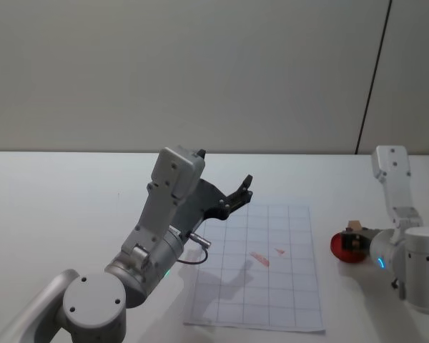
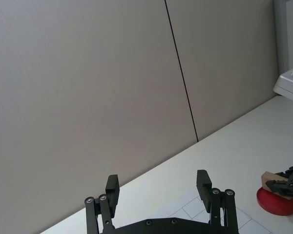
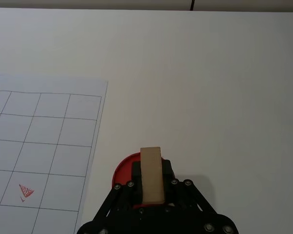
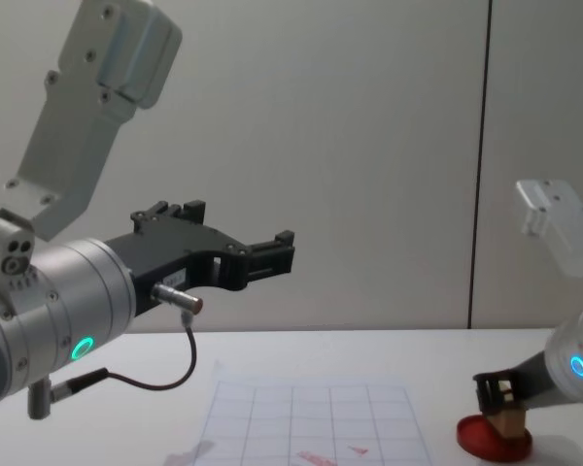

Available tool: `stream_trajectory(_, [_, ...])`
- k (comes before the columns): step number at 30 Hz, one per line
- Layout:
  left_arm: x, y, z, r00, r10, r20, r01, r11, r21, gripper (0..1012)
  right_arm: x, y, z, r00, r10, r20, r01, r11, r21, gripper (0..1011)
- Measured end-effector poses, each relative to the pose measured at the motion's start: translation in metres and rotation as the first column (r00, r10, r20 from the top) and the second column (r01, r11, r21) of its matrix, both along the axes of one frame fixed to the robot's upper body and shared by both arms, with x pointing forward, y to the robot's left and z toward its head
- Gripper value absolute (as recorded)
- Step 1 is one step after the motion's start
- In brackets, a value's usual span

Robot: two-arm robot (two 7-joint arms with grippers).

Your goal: Use the one hand to pick up the stamp and affix it onto the A4 paper.

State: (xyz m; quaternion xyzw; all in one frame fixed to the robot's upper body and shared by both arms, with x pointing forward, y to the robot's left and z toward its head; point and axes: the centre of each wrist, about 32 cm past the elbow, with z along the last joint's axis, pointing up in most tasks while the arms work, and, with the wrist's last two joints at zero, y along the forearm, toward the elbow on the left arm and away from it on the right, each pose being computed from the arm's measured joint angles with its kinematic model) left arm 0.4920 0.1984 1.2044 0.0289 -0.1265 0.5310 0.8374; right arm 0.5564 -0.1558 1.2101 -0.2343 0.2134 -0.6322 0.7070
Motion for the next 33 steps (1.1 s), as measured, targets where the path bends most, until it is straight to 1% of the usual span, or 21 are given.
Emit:
stream_trajectory(10, [0.0, 0.0, 0.0, 1.0, 0.0, 0.0, 0.0, 1.0, 0.0, 1002, 0.0019, 0.0025, 0.0009, 1.0, 0.012, 0.009, -0.012, 1.0, 0.0, 228])
stream_trajectory(13, [0.0, 0.0, 0.0, 1.0, 0.0, 0.0, 0.0, 1.0, 0.0, 1002, 0.0023, 0.0028, 0.0012, 1.0, 0.014, 0.01, -0.014, 1.0, 0.0, 305])
stream_trajectory(14, [0.0, 0.0, 0.0, 1.0, 0.0, 0.0, 0.0, 1.0, 0.0, 1002, 0.0024, 0.0029, 0.0012, 1.0, 0.015, 0.011, -0.015, 1.0, 0.0, 347])
stream_trajectory(15, [0.0, 0.0, 0.0, 1.0, 0.0, 0.0, 0.0, 1.0, 0.0, 1002, 0.0025, 0.003, 0.0012, 1.0, 0.015, 0.011, -0.015, 1.0, 0.0, 347])
stream_trajectory(16, [0.0, 0.0, 0.0, 1.0, 0.0, 0.0, 0.0, 1.0, 0.0, 1002, 0.0025, 0.003, 0.0012, 1.0, 0.015, 0.011, -0.015, 1.0, 0.0, 409])
stream_trajectory(17, [0.0, 0.0, 0.0, 1.0, 0.0, 0.0, 0.0, 1.0, 0.0, 1002, 0.0026, 0.0032, 0.0012, 1.0, 0.016, 0.011, -0.016, 1.0, 0.0, 449])
stream_trajectory(23, [0.0, 0.0, 0.0, 1.0, 0.0, 0.0, 0.0, 1.0, 0.0, 1002, 0.0029, 0.0035, 0.0015, 1.0, 0.018, 0.013, -0.018, 1.0, 0.001, 634])
stream_trajectory(24, [0.0, 0.0, 0.0, 1.0, 0.0, 0.0, 0.0, 1.0, 0.0, 1002, 0.003, 0.0035, 0.0015, 1.0, 0.018, 0.013, -0.018, 1.0, 0.001, 652])
stream_trajectory(25, [0.0, 0.0, 0.0, 1.0, 0.0, 0.0, 0.0, 1.0, 0.0, 1002, 0.003, 0.0035, 0.0014, 1.0, 0.018, 0.013, -0.018, 1.0, 0.0, 697])
stream_trajectory(26, [0.0, 0.0, 0.0, 1.0, 0.0, 0.0, 0.0, 1.0, 0.0, 1002, 0.003, 0.0035, 0.0014, 1.0, 0.019, 0.014, -0.019, 1.0, 0.0, 709])
stream_trajectory(27, [0.0, 0.0, 0.0, 1.0, 0.0, 0.0, 0.0, 1.0, 0.0, 1002, 0.003, 0.0035, 0.0014, 1.0, 0.019, 0.014, -0.019, 1.0, 0.001, 765])
stream_trajectory(29, [0.0, 0.0, 0.0, 1.0, 0.0, 0.0, 0.0, 1.0, 0.0, 1002, 0.0031, 0.0035, 0.0015, 1.0, 0.019, 0.016, -0.019, 1.0, 0.002, 828])
stream_trajectory(31, [0.0, 0.0, 0.0, 1.0, 0.0, 0.0, 0.0, 1.0, 0.0, 1002, 0.003, 0.0035, 0.0017, 1.0, 0.021, 0.022, -0.021, 1.0, 0.005, 842])
stream_trajectory(32, [0.0, 0.0, 0.0, 1.0, 0.0, 0.0, 0.0, 1.0, 0.0, 1002, 0.0029, 0.0035, 0.0018, 0.999, 0.022, 0.026, -0.022, 1.0, 0.006, 892])
stream_trajectory(33, [0.0, 0.0, 0.0, 1.0, 0.0, 0.0, 0.0, 1.0, 0.0, 1002, 0.0025, 0.0036, 0.002, 0.999, 0.023, 0.033, -0.024, 1.0, 0.01, 914])
